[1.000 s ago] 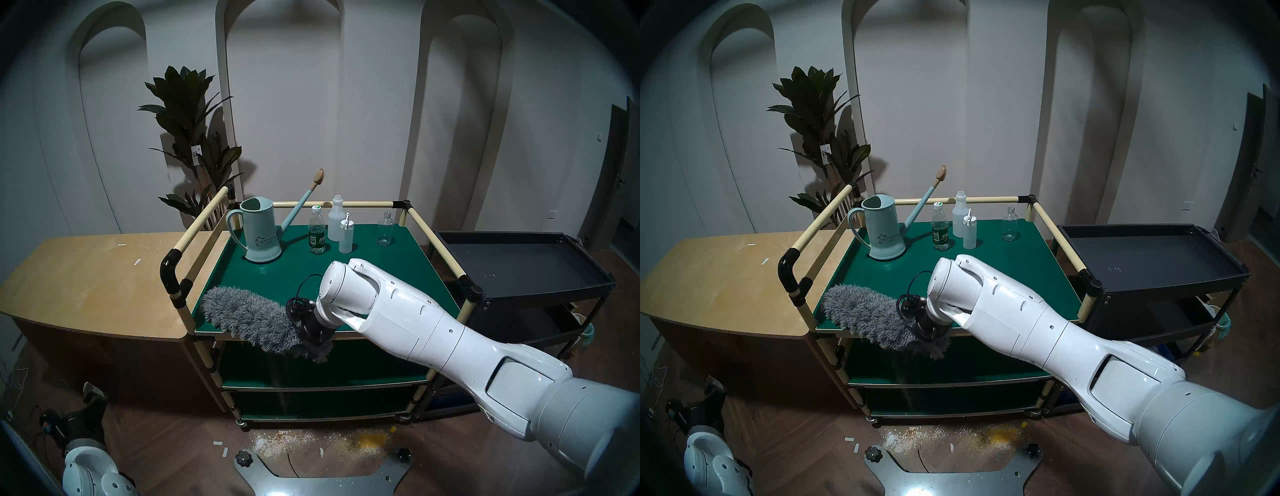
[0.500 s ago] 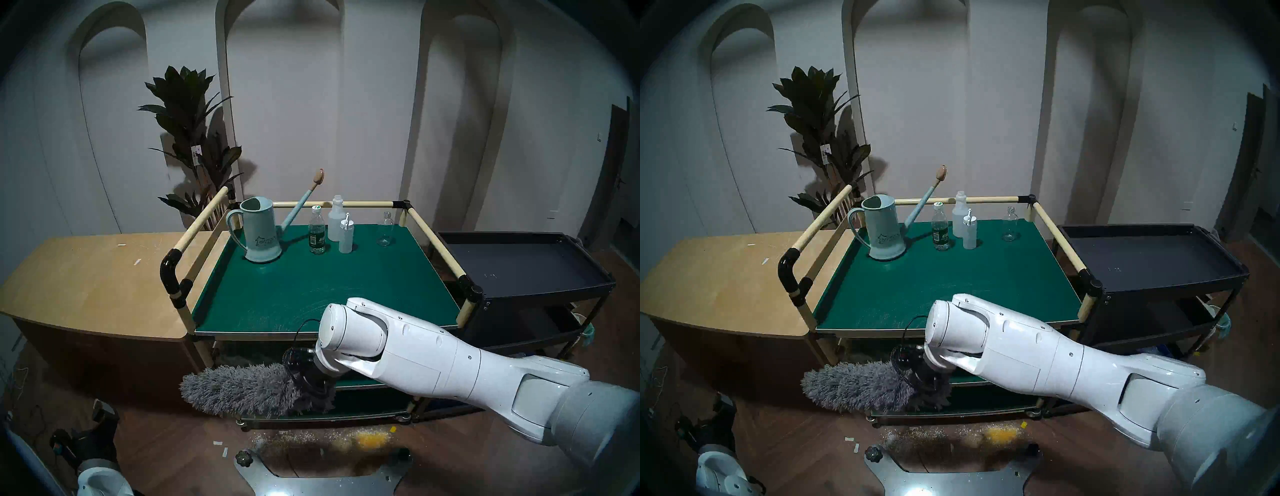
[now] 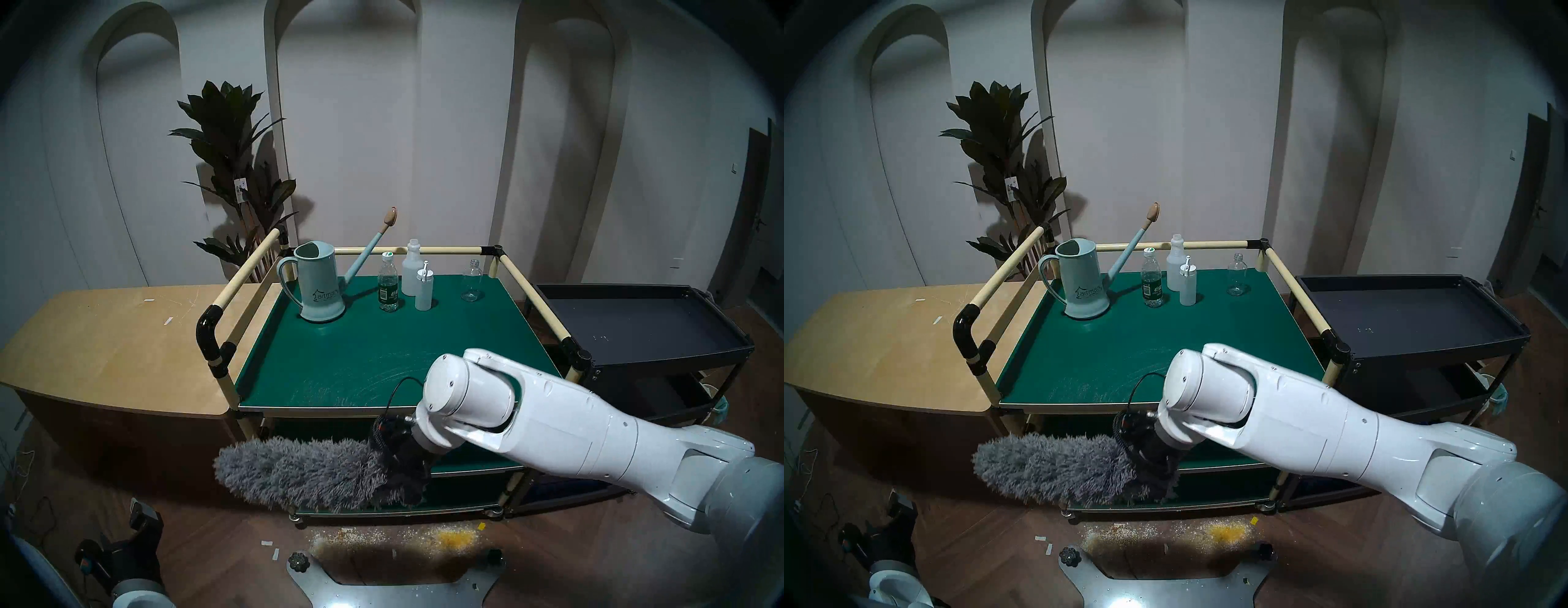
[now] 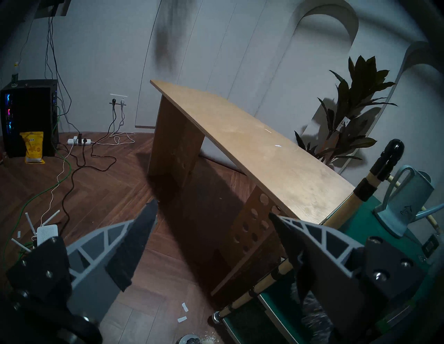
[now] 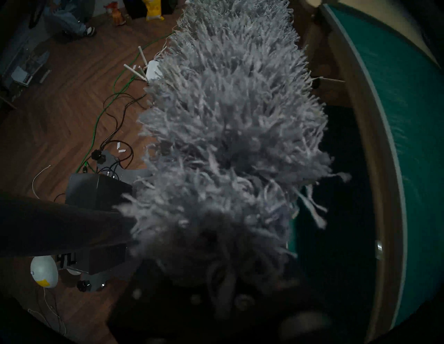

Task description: Dust the shelf with the duster

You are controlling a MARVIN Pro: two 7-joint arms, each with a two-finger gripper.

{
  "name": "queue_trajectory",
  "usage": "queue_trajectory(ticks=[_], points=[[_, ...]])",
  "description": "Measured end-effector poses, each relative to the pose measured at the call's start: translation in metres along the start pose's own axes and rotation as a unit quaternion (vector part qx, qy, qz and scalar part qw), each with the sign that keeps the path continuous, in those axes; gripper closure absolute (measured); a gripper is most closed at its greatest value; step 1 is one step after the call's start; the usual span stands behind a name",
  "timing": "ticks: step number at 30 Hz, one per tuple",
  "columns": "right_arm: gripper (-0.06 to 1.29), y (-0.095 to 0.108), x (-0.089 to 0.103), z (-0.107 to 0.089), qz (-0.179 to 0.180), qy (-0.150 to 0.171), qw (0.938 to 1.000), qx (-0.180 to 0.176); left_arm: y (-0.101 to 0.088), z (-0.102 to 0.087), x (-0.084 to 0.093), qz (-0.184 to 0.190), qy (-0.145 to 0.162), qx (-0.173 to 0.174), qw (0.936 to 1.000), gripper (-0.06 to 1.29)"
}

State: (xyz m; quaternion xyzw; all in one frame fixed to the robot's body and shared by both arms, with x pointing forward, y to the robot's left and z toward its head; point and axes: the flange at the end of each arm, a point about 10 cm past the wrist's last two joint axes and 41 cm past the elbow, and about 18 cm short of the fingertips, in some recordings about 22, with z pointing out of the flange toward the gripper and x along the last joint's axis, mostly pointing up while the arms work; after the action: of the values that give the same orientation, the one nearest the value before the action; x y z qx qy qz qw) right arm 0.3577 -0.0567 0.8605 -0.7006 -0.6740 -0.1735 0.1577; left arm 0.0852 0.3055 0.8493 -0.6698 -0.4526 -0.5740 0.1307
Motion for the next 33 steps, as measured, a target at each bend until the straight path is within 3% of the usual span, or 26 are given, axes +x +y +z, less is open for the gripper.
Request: queue_trajectory(ticks=[6,8,11,19,22,33], points=[[1.23,0.039,-0.027,-0.036,0.059,-0.009,0.9963,-0.061,0.016,0.008,0.006,0.006,0.022,-0.042,0.9989,-0.04],[1.23,0.058,-0.046,-0.054,0.094,-0.016,0.9911,-0.092,0.026,0.012,0.009,0.008,0.033,-0.066,0.9972,-0.04],[1.23,0.069,-0.059,-0.067,0.117,-0.020,0.9867,-0.112,0.034,0.016,0.011,0.010,0.040,-0.084,0.9957,-0.04],[1.23,0.100,-0.109,-0.120,0.190,-0.026,0.9664,-0.171,0.067,0.027,0.021,0.015,0.070,-0.154,0.9854,-0.04],[1.23,0.109,-0.134,-0.144,0.221,-0.026,0.9557,-0.193,0.082,0.030,0.026,0.016,0.082,-0.186,0.9790,-0.04],[1.23,0.115,-0.200,-0.192,0.297,-0.036,0.9262,-0.229,0.118,0.037,0.034,0.029,0.089,-0.255,0.9624,-0.04]])
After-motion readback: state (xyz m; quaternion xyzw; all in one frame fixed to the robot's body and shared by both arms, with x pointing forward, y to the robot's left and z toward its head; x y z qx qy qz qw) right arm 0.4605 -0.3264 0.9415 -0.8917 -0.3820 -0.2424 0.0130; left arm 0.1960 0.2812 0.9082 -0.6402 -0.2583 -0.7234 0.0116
